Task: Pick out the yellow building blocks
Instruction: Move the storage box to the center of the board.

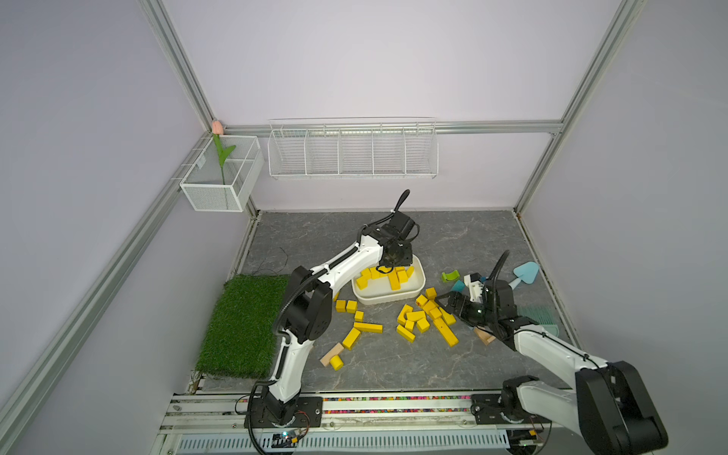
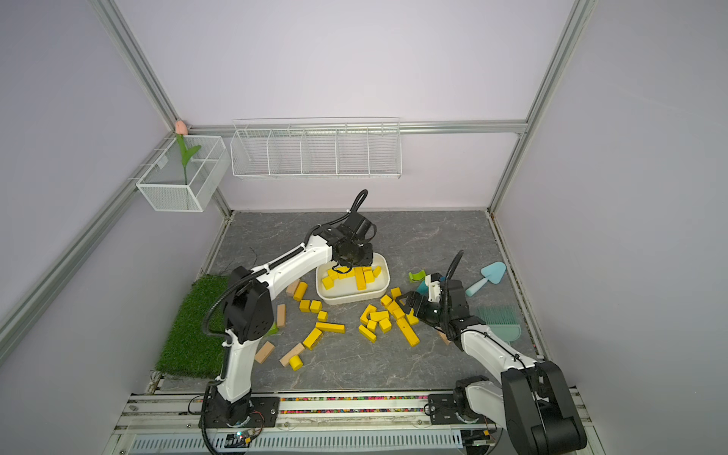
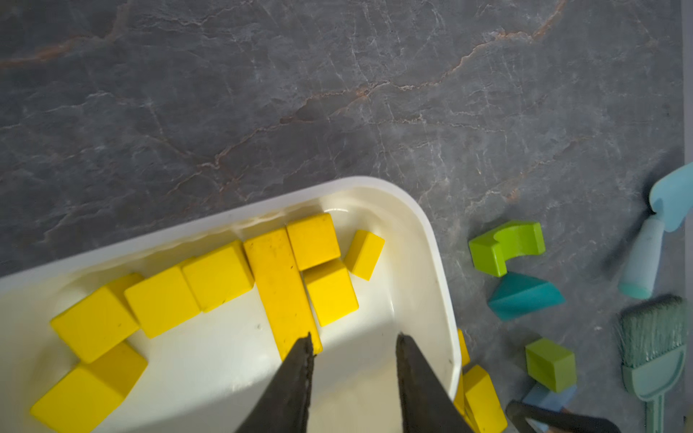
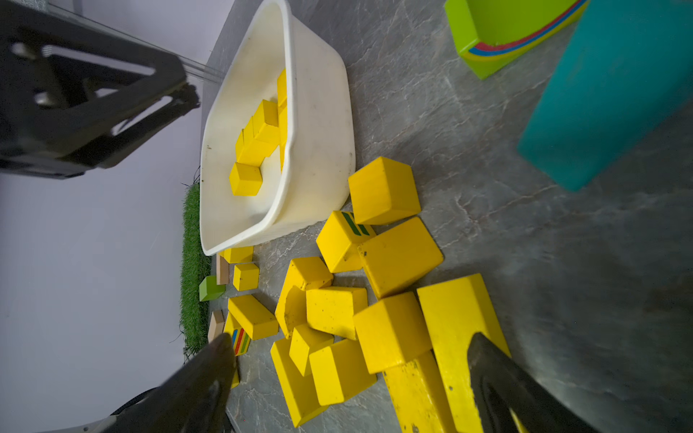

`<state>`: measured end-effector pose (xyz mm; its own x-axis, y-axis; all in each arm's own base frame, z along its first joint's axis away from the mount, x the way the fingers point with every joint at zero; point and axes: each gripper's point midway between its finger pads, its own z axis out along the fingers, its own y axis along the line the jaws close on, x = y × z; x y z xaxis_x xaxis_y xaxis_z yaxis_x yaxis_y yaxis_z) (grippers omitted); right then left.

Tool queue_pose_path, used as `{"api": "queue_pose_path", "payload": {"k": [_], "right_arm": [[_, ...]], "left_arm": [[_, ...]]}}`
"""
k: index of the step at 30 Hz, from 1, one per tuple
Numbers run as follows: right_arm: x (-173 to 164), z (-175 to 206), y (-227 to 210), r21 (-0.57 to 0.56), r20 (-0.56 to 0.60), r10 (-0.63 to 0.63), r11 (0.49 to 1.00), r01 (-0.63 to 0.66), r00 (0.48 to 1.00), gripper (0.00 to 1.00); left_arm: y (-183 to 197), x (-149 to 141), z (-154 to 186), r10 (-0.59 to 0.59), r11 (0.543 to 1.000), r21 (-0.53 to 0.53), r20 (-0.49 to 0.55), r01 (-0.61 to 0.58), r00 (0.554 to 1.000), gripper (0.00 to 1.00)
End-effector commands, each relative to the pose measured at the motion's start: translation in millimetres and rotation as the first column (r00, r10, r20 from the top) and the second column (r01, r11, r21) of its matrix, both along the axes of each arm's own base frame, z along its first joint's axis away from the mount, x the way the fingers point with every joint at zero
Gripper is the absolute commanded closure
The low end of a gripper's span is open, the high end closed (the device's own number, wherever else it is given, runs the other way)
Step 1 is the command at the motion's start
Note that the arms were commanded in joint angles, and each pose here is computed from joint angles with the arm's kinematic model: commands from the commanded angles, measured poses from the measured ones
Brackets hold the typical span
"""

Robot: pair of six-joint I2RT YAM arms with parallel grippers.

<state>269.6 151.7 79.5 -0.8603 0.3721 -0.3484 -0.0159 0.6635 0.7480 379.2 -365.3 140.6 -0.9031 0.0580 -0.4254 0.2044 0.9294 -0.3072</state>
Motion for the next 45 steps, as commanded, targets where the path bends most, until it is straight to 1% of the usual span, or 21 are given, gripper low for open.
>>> {"api": "queue_pose_path", "payload": {"k": [1, 6, 9, 12, 14, 16, 19, 21, 23, 26, 28, 31, 32, 34, 36, 41, 43, 45], "right_arm": [[-5, -5, -5, -0.015, -0.027, -0.021, 1.0, 0.02, 0.999, 0.04], [-12, 4, -9, -0.03, -0.027, -0.027, 0.999, 0.026, 0.999, 0.06], [-19, 12, -10, -0.017, -0.019, -0.036, 0.999, 0.036, 0.999, 0.07], [-27, 20, -12, 0.003, -0.008, -0.049, 0.999, 0.049, 0.999, 0.08], [-32, 25, -13, 0.012, 0.006, -0.056, 0.998, 0.056, 0.998, 0.09], [-36, 32, -15, 0.017, 0.029, -0.064, 0.998, 0.063, 0.998, 0.11], [-40, 41, -17, 0.025, 0.065, -0.071, 0.997, 0.069, 0.995, 0.11], [-40, 42, -19, 0.024, 0.078, -0.079, 0.997, 0.078, 0.994, 0.11], [-39, 41, -20, 0.02, 0.079, -0.086, 0.996, 0.085, 0.993, 0.11], [-37, 34, -19, 0.017, 0.065, -0.089, 0.996, 0.088, 0.994, 0.11], [-35, 26, -20, 0.015, 0.053, -0.094, 0.996, 0.093, 0.994, 0.11], [-32, 23, -18, 0.015, 0.043, -0.092, 0.996, 0.091, 0.995, 0.11], [-32, 22, -19, 0.013, 0.042, -0.095, 0.995, 0.094, 0.995, 0.11], [-32, 20, -21, 0.009, 0.044, -0.104, 0.995, 0.104, 0.994, 0.11], [-32, 20, -21, 0.008, 0.047, -0.103, 0.995, 0.103, 0.994, 0.11], [-32, 18, -21, 0.006, 0.043, -0.106, 0.994, 0.106, 0.993, 0.11], [-31, 19, -21, 0.006, 0.044, -0.104, 0.995, 0.104, 0.994, 0.11], [-31, 19, -21, 0.005, 0.045, -0.103, 0.995, 0.103, 0.994, 0.11]], "left_arm": [[11, -7, 23, 0.027, 0.999, -0.034, 0.065, -0.025, 0.998, 0.61], [48, -40, 23, 0.055, 0.998, -0.022, 0.085, -0.053, 0.995, 0.61], [75, -60, 23, 0.078, 0.997, -0.01, 0.097, -0.077, 0.992, 0.6], [100, -80, 21, 0.102, 0.995, -0.005, 0.105, -0.102, 0.989, 0.57], [118, -90, 18, 0.138, 0.99, 0.006, 0.108, -0.14, 0.984, 0.51], [137, -100, 15, 0.176, 0.983, 0.026, 0.116, -0.18, 0.977, 0.41], [158, -108, 7, 0.213, 0.974, 0.043, 0.137, -0.221, 0.967, 0.31], [169, -111, 3, 0.239, 0.968, 0.048, 0.145, -0.248, 0.96, 0.22], [181, -112, -3, 0.27, 0.959, 0.049, 0.131, -0.278, 0.954, 0.18], [199, -113, -17, 0.32, 0.946, 0.035, 0.082, -0.323, 0.944, 0.18], [208, -112, -24, 0.338, 0.94, 0.029, 0.069, -0.341, 0.939, 0.18], [212, -112, -34, 0.341, 0.939, 0.037, 0.057, -0.343, 0.938, 0.17], [212, -112, -37, 0.34, 0.939, 0.042, 0.052, -0.342, 0.939, 0.16], [212, -111, -47, 0.343, 0.938, 0.051, 0.031, -0.344, 0.939, 0.06], [212, -109, -55, 0.348, 0.937, 0.042, -0.001, -0.347, 0.938, 0.0], [221, -99, -76, 0.386, 0.922, -0.011, -0.093, -0.388, 0.918, 0.0], [223, -97, -82, 0.386, 0.92, -0.012, -0.137, -0.391, 0.912, 0.01], [224, -97, -87, 0.389, 0.919, 0.002, -0.152, -0.394, 0.908, 0.01]]}}
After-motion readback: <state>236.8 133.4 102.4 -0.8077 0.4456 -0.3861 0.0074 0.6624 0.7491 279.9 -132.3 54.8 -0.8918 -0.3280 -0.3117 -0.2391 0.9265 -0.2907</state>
